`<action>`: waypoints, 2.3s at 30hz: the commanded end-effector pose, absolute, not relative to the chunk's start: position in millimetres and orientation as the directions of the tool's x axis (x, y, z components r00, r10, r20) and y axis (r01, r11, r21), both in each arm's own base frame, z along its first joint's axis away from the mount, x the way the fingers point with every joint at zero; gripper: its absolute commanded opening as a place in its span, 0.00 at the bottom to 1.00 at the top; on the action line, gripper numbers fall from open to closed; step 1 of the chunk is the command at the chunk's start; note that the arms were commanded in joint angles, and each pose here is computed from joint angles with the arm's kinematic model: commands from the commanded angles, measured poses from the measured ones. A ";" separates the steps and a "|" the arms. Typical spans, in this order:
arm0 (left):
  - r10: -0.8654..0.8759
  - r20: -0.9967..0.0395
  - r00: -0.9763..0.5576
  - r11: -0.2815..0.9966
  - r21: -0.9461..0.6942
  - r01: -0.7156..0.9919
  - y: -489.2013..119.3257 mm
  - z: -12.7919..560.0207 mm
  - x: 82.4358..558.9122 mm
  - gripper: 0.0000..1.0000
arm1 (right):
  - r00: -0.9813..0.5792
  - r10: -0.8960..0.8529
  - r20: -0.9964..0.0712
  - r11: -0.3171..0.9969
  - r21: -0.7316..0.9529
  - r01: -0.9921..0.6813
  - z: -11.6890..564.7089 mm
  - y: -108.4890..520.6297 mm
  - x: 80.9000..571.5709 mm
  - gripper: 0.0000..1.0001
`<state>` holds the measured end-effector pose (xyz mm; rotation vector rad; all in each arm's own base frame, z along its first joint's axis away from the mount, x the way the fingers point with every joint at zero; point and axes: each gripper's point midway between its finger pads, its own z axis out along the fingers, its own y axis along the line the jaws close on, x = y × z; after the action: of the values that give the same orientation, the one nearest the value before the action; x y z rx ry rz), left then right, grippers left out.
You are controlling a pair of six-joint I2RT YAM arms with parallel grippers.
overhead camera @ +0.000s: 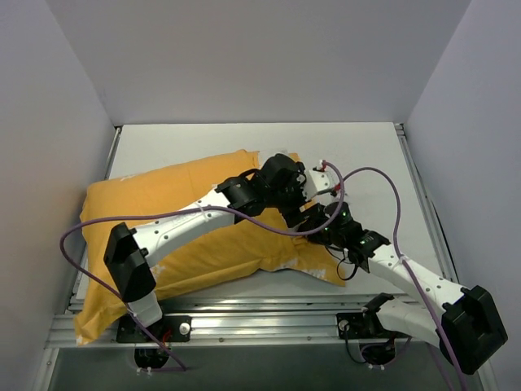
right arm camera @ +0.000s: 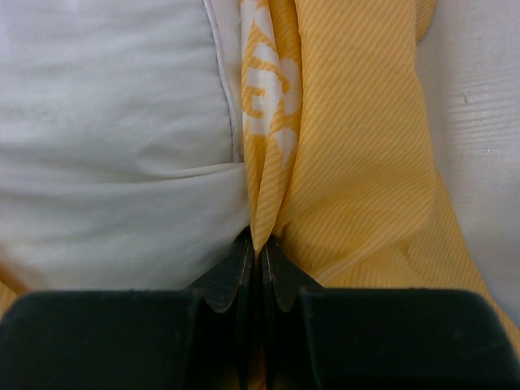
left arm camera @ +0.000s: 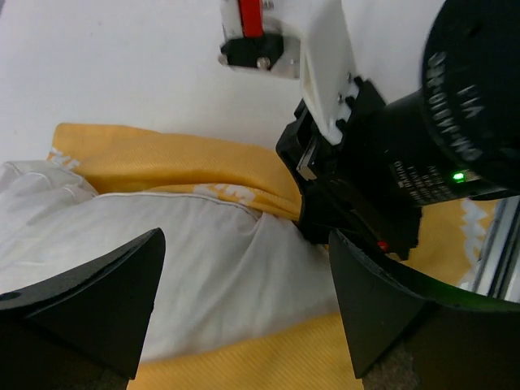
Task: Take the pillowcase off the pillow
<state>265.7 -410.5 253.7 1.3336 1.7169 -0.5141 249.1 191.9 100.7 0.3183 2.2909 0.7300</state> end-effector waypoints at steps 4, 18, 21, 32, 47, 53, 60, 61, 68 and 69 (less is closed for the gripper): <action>0.705 -0.709 0.015 0.283 0.301 0.911 -406.6 206.5 290.2 0.92 | -0.695 0.412 -0.589 0.810 0.586 -0.016 115.5 190.9 263.5 0.00; 0.790 -0.572 -0.221 0.354 0.132 0.926 -377.8 113.8 294.3 0.55 | -0.626 0.464 -0.626 0.848 0.520 0.108 116.0 144.6 265.6 0.00; 0.756 -0.604 -0.251 0.390 0.108 0.915 -371.3 123.0 305.6 0.03 | -0.628 0.460 -0.628 0.859 0.493 0.136 114.3 136.3 261.6 0.01; 0.506 -0.798 -0.327 0.576 0.030 0.817 -318.0 223.4 343.9 0.02 | -0.602 0.530 -0.597 0.848 0.360 0.389 97.0 72.3 251.0 0.00; -0.018 -0.939 -0.344 0.644 -0.274 0.714 -260.2 350.5 377.6 0.02 | -0.683 0.536 -0.496 0.832 0.446 0.329 70.9 84.3 244.6 0.00; 0.040 -0.942 -0.334 0.503 -0.270 0.821 -349.4 340.0 348.2 0.02 | -0.699 0.462 -0.546 0.804 0.590 0.070 112.9 132.1 271.4 0.13; 0.014 -0.930 -0.367 0.569 -0.294 0.768 -372.8 329.0 353.4 0.22 | -0.628 0.404 -0.665 0.901 0.408 0.147 152.7 92.4 277.6 0.44; 0.008 -0.932 -0.363 0.602 -0.285 0.746 -366.8 331.7 355.3 0.32 | -0.603 0.410 -0.684 0.902 0.401 0.159 164.7 86.4 279.2 0.48; -0.089 -0.892 -0.444 0.901 -0.262 0.345 -260.1 325.7 343.6 0.90 | -0.556 0.361 -0.749 0.895 0.445 -0.017 221.1 104.6 290.4 0.76; -0.083 -0.878 -0.472 0.922 -0.247 0.297 -247.1 315.6 337.4 0.92 | -0.583 0.343 -0.737 0.887 0.458 -0.058 218.0 115.3 293.8 0.78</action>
<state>345.3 -307.1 301.6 0.3946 1.9891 -0.6428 288.6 98.4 210.7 0.3367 2.1180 0.4884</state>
